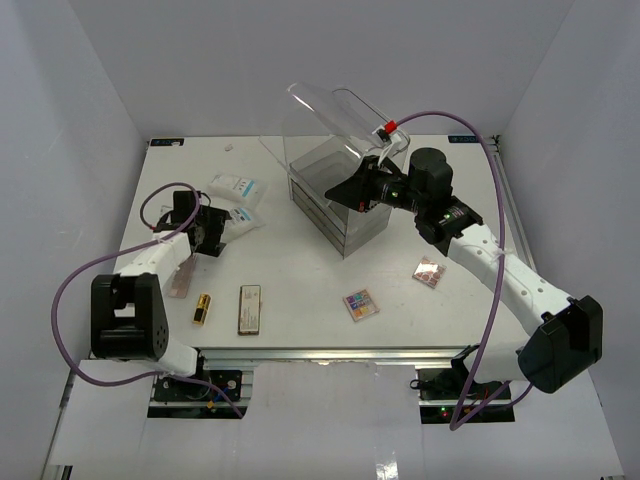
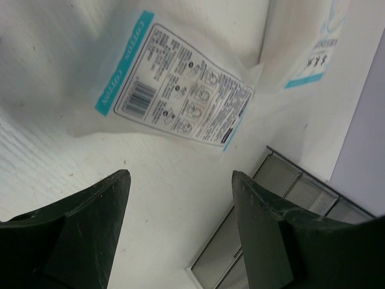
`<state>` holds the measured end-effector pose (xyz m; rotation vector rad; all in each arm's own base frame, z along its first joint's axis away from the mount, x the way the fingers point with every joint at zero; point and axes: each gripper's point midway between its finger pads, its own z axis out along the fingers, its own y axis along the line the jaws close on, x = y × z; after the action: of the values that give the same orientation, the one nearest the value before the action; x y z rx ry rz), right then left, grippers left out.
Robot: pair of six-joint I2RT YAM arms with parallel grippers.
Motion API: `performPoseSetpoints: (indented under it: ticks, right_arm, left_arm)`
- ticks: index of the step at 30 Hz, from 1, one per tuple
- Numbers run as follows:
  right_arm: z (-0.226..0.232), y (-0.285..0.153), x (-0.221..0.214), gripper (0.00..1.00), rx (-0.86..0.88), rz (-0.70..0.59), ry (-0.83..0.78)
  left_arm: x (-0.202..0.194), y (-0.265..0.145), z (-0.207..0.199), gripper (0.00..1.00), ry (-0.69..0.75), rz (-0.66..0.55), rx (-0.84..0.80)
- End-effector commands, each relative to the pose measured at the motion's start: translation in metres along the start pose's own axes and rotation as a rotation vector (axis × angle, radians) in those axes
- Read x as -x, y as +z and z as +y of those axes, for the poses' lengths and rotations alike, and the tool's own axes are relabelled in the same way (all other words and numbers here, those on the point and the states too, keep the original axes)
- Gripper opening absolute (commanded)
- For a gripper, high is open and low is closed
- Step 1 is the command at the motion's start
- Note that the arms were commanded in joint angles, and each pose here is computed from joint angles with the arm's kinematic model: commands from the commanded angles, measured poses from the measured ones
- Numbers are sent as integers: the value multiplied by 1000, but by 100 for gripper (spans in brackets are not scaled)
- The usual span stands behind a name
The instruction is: Organize the makeup
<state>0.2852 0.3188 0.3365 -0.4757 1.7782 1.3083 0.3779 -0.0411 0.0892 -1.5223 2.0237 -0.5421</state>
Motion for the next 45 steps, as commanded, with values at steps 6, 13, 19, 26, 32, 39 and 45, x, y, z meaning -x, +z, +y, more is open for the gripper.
performPoseSetpoints:
  ticks: [6,13,19,26,32,39,45]
  right_arm:
    - [42,-18,33,11,124,-111,-126]
    - [42,-21,33,11,122,-115,-127]
    - [41,-21,33,11,123,-115,-120]
    - [41,-22,34,11,123,-119,-120]
    - [42,-23,37,11,127,-123,-119]
    - [42,-23,38,11,128,-125,-118]
    - [40,-22,38,11,125,-124,-115]
  left_arm:
    - [20,34,-6,68,-144,-93,38]
    - [16,44,-5,26,-148,-71,45]
    - [12,38,-6,11,-119,-54,4]
    - [-1,-2,-31,0,3,11,-189]
    - [-21,-61,-42,0,168,63,-425]
    - [-65,-110,-59,0,267,252,-734]
    - [-100,-139,-87,0,274,327,-851]
